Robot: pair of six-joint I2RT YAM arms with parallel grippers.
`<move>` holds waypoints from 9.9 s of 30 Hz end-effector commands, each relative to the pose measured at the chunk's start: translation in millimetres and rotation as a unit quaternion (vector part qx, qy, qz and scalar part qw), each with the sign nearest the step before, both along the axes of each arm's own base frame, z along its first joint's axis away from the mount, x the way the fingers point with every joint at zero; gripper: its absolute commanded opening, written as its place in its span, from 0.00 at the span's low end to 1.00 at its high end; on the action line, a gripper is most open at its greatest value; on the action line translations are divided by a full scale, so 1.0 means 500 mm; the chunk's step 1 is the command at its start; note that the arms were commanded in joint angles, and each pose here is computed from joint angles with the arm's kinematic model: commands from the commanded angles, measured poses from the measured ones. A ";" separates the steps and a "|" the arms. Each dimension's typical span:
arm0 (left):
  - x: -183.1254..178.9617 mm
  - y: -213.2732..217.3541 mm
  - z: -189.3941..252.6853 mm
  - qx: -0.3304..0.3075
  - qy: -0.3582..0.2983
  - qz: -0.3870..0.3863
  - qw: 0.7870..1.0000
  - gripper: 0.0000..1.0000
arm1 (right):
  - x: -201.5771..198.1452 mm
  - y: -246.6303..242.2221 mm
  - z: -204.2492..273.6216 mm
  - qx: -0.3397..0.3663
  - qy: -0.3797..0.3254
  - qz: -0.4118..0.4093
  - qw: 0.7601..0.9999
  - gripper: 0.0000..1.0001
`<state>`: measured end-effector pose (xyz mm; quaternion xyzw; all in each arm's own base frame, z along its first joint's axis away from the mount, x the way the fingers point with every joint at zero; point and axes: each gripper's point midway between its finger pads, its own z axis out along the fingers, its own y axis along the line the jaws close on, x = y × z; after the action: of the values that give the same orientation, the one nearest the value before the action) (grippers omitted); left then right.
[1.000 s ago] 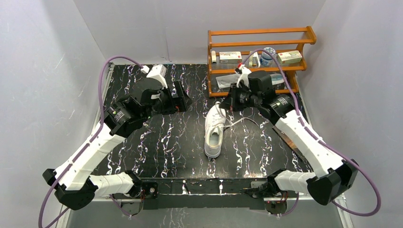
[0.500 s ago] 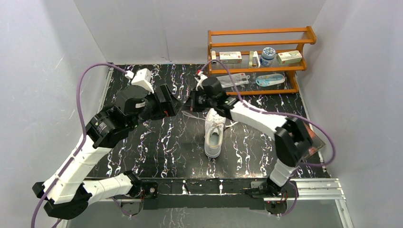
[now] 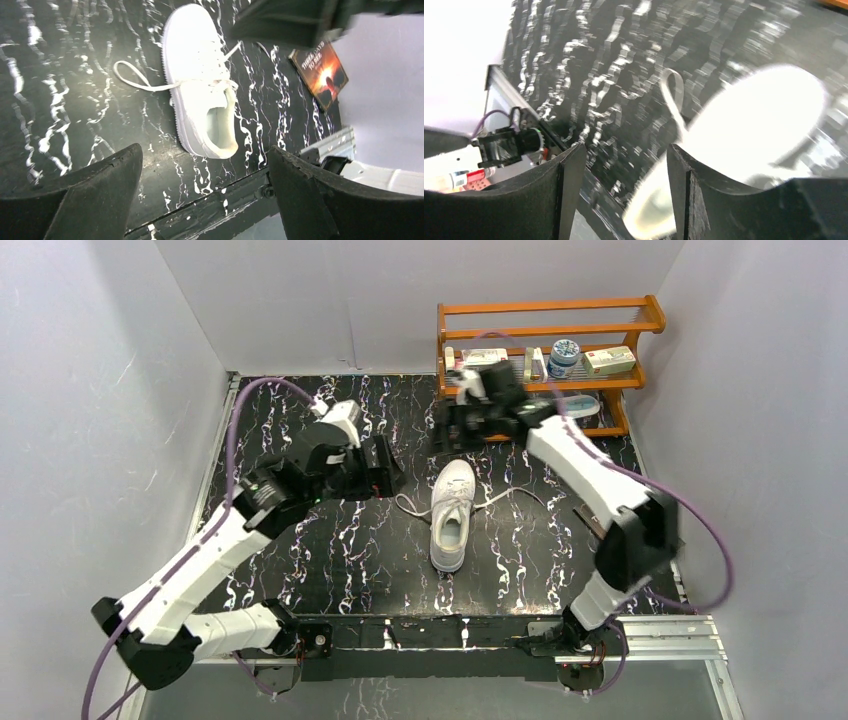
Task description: Tie the shoes
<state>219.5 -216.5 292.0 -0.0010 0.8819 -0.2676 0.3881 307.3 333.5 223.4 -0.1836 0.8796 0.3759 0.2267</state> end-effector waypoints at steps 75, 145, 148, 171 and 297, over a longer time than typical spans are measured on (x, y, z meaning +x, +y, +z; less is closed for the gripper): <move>0.178 -0.251 -0.263 -0.017 -0.163 -0.325 0.931 0.00 | 0.176 -0.446 -0.313 -0.301 -0.176 0.056 0.936 0.65; 0.116 -0.281 -0.188 -0.169 -0.085 -0.330 0.925 0.00 | -0.103 -0.152 0.326 0.274 -0.183 0.006 0.944 0.00; 0.110 -0.289 -0.193 -0.180 -0.085 -0.346 0.917 0.00 | -0.103 -0.152 0.319 0.273 -0.179 0.006 0.945 0.00; 0.138 -0.306 -0.231 -0.178 -0.089 -0.348 0.916 0.02 | -0.104 -0.148 0.322 0.272 -0.178 0.019 0.946 0.00; 0.131 -0.296 -0.179 -0.214 0.061 -0.299 0.928 0.00 | -0.098 -0.136 -0.031 -0.080 -0.515 0.313 0.794 0.00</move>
<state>290.0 -359.2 175.8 0.1294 0.8134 -0.5247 0.2153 251.4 258.4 181.4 -0.6441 0.5669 0.2125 0.4677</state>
